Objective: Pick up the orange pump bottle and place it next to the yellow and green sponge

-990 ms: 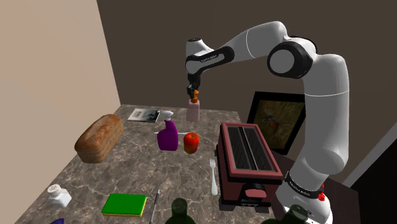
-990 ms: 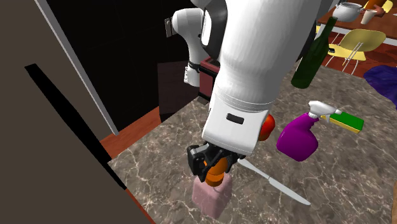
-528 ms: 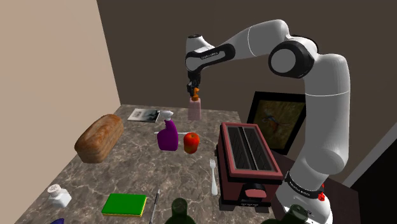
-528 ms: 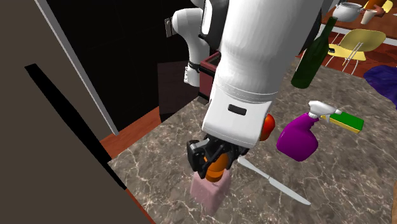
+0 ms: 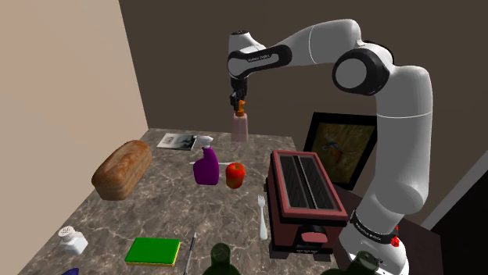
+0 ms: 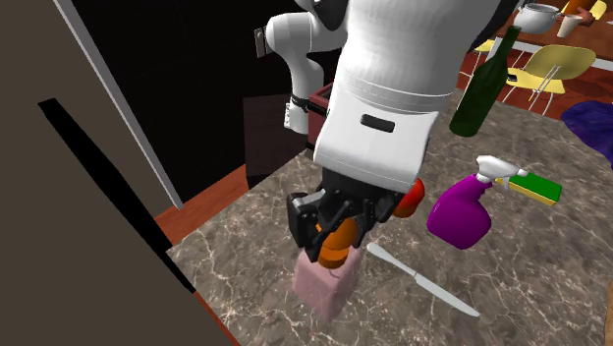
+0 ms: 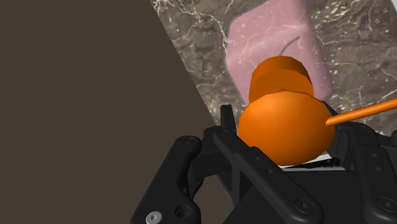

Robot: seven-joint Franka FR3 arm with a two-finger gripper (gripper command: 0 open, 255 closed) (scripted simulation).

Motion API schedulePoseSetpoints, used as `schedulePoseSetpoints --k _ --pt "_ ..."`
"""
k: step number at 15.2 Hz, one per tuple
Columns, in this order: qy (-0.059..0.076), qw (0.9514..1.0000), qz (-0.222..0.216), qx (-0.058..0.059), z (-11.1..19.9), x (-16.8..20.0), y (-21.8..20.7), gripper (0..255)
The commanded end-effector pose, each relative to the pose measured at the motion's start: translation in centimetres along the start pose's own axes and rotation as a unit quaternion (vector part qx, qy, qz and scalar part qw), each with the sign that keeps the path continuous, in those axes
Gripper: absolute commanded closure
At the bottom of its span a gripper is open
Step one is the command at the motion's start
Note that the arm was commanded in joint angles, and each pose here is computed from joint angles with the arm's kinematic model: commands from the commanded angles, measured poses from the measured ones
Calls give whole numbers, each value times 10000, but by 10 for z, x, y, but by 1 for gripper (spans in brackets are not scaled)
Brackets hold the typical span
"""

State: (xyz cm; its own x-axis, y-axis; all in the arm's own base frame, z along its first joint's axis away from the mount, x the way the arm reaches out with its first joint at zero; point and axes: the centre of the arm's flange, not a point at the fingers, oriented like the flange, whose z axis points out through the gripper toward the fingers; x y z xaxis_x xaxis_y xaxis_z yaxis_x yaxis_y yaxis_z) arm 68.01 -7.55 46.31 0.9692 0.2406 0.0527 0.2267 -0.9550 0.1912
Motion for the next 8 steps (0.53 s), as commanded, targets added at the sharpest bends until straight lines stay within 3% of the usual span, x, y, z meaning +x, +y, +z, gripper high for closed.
schedulePoseSetpoints --k 1,6,8 --pt "-2 10000 0 1 -11 0 2 255" --pt "-2 10000 0 1 -36 2 7 255" --pt "-2 10000 0 1 -41 -4 -18 255"
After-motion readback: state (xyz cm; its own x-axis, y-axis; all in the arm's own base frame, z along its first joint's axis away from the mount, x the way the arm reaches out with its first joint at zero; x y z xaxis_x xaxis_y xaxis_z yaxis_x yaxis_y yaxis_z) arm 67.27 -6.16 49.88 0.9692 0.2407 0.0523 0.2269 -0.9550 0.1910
